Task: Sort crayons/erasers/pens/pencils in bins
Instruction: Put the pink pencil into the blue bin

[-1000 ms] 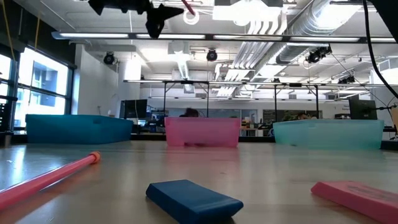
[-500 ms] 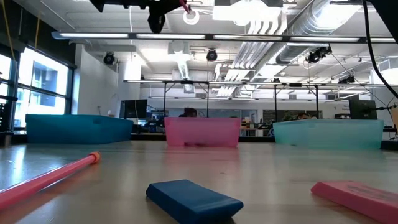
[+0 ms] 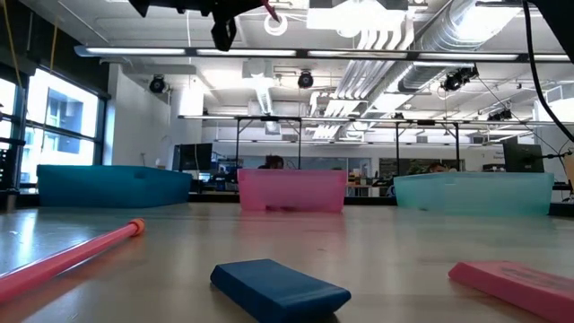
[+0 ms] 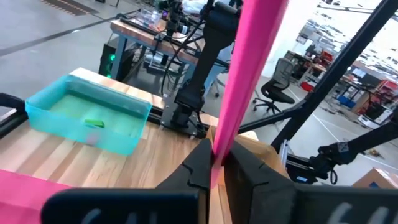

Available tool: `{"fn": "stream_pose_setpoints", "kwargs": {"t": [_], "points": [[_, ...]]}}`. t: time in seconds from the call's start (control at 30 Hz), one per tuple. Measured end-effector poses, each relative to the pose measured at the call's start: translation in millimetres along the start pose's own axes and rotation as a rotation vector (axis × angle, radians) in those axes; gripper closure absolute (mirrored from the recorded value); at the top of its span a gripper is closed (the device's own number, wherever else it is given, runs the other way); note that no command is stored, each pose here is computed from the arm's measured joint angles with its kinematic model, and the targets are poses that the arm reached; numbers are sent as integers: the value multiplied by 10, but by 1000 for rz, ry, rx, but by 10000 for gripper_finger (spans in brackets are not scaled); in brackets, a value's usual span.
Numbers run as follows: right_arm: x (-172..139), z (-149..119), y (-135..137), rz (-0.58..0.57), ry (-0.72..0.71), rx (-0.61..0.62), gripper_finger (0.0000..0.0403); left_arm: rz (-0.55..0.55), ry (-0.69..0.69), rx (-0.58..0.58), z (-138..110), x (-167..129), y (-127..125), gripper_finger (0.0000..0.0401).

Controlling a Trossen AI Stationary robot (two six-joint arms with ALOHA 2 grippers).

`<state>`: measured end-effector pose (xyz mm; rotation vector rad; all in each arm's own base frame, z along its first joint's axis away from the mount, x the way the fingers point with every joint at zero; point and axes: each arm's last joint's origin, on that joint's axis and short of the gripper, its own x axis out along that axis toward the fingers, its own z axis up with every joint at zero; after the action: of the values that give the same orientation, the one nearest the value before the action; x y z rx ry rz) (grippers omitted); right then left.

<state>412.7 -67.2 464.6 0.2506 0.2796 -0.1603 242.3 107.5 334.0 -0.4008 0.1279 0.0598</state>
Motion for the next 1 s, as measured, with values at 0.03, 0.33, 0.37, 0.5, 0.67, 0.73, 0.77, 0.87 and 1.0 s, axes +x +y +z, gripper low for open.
{"fn": "stream_pose_setpoints", "kwargs": {"t": [0.03,0.33,0.37,0.5,0.67,0.73,0.77,0.87,1.0], "points": [[0,0,2,0,0,0,396,0,0,0,0,0,0,387],[1,-66,-28,-41,64,2,377,82,70,-38,-86,-4,43,386],[-1,-76,-40,-58,74,2,368,93,80,-43,-98,-6,49,388],[-6,-93,-99,-108,94,1,323,143,90,-53,-118,-10,69,388],[-15,-109,-181,-143,122,3,273,188,129,-70,-164,-22,96,386],[-22,-120,-218,-156,139,6,260,246,158,-82,-204,-33,120,385],[-26,-131,-235,-162,153,7,254,282,178,-89,-229,-41,133,385],[-42,-178,-289,-185,210,12,241,412,234,-111,-308,-77,180,385],[-71,-258,-330,-209,303,1,236,603,326,-152,-421,-162,260,385]]}}
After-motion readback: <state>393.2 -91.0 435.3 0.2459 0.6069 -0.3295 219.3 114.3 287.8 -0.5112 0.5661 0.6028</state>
